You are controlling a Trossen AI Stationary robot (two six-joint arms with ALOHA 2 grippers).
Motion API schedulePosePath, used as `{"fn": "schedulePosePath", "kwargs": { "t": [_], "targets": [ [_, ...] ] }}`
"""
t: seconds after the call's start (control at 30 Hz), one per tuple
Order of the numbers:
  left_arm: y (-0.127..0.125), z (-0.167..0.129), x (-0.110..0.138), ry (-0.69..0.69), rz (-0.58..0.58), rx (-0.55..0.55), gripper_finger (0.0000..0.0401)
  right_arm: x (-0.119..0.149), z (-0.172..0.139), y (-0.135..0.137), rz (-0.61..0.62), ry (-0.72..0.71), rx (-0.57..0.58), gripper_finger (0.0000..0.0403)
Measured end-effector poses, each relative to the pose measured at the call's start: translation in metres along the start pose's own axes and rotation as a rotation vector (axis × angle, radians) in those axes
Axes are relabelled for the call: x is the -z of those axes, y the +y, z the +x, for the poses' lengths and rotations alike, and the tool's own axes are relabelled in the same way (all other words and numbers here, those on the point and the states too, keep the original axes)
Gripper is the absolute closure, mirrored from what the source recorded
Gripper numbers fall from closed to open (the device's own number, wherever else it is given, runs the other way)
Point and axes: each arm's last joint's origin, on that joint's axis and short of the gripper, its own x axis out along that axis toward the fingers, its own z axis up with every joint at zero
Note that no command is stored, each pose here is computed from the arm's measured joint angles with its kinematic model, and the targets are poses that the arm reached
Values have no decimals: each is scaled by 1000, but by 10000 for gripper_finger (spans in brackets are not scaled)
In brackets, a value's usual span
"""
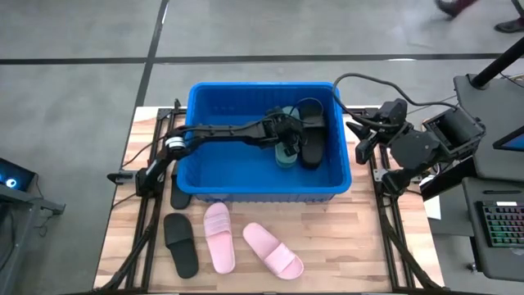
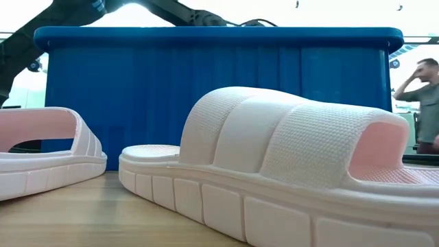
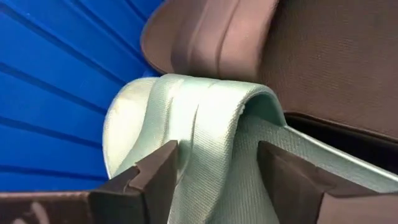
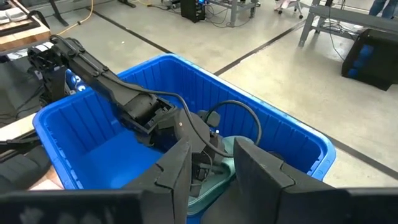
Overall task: Pick and place slides into bin
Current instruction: Put the green slide into the blue bin, then put the pink slide into the blue bin
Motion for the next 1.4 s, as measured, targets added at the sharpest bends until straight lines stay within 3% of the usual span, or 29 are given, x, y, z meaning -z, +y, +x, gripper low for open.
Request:
{"fn": "schedulePosePath", "kwargs": {
  "t": [0.7,0.83,1.0,1.13,1.27,1.4],
  "targets": [
    [10,-31,-16,-62,55,57,186,-1,-2,-3,14,-12,-1,303],
    [16,-52,-24,-88,38,70,186,-2,-2,-3,16,-13,-2,300],
    [35,-102,-38,-172,-34,98,186,-2,-3,-5,0,-16,-5,306],
    [50,-152,-45,-252,-51,260,186,-2,-4,-6,-36,-18,-6,311],
    [68,-206,-41,-299,-41,579,186,-3,-4,-8,-37,-19,-7,314],
    [85,-251,-32,-272,-141,820,186,-2,-5,-8,-78,-18,-6,312]
  ]
}}
